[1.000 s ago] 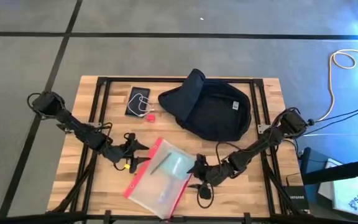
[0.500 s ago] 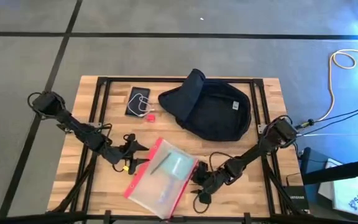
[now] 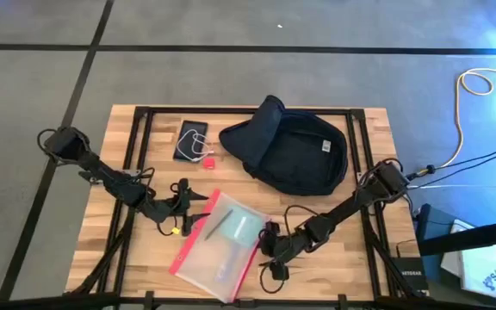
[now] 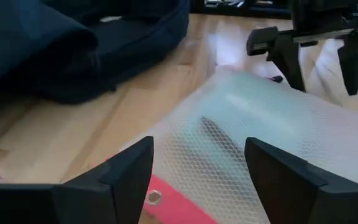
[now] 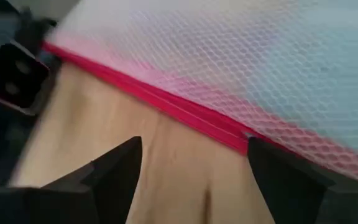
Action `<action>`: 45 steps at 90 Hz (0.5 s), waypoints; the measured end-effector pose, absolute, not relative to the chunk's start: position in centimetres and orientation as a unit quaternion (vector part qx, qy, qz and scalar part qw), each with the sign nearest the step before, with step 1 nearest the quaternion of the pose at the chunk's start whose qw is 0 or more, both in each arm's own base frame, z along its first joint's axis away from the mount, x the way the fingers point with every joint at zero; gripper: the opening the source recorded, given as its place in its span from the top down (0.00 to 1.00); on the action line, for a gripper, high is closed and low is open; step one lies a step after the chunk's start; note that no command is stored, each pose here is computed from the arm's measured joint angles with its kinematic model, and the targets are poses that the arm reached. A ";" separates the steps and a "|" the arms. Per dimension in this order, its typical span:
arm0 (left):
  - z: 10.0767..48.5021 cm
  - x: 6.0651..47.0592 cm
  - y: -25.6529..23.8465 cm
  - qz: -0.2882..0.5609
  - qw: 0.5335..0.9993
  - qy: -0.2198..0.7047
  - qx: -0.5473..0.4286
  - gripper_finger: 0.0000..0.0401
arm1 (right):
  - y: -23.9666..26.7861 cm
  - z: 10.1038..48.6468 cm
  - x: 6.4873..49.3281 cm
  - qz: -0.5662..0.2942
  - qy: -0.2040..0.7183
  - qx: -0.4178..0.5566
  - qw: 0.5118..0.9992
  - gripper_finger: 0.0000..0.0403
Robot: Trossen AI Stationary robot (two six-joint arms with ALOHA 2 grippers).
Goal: Unpack backpack
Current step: Remove the blue calculator from the transparent zip bag
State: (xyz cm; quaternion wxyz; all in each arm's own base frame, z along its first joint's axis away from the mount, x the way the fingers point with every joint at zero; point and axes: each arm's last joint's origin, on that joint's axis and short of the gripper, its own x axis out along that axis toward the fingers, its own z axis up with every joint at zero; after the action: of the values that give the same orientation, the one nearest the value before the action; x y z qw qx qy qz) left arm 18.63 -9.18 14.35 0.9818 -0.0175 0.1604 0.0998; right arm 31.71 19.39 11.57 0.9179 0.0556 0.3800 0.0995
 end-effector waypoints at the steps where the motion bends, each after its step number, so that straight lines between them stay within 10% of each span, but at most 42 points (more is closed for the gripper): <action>1: 14.4 18.7 -9.1 0.101 0.982 0.161 -0.015 0.40 | 19.3 11.6 31.7 0.097 0.379 0.046 0.919 0.32; 22: 14.4 19.0 -8.4 0.118 0.980 0.160 -0.008 0.40 | 16.5 11.7 32.9 -0.033 0.336 -0.146 0.930 0.32; 45: 14.4 19.3 -7.8 0.132 0.979 0.156 -0.026 0.40 | 15.2 11.6 33.5 -0.043 0.342 -0.140 0.928 0.32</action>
State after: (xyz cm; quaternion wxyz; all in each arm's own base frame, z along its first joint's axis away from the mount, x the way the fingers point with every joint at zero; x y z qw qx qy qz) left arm 19.32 -7.79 14.45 0.9785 -0.0264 0.1560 0.1322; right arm 33.49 15.22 11.65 0.9284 -0.1399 0.3417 -0.0425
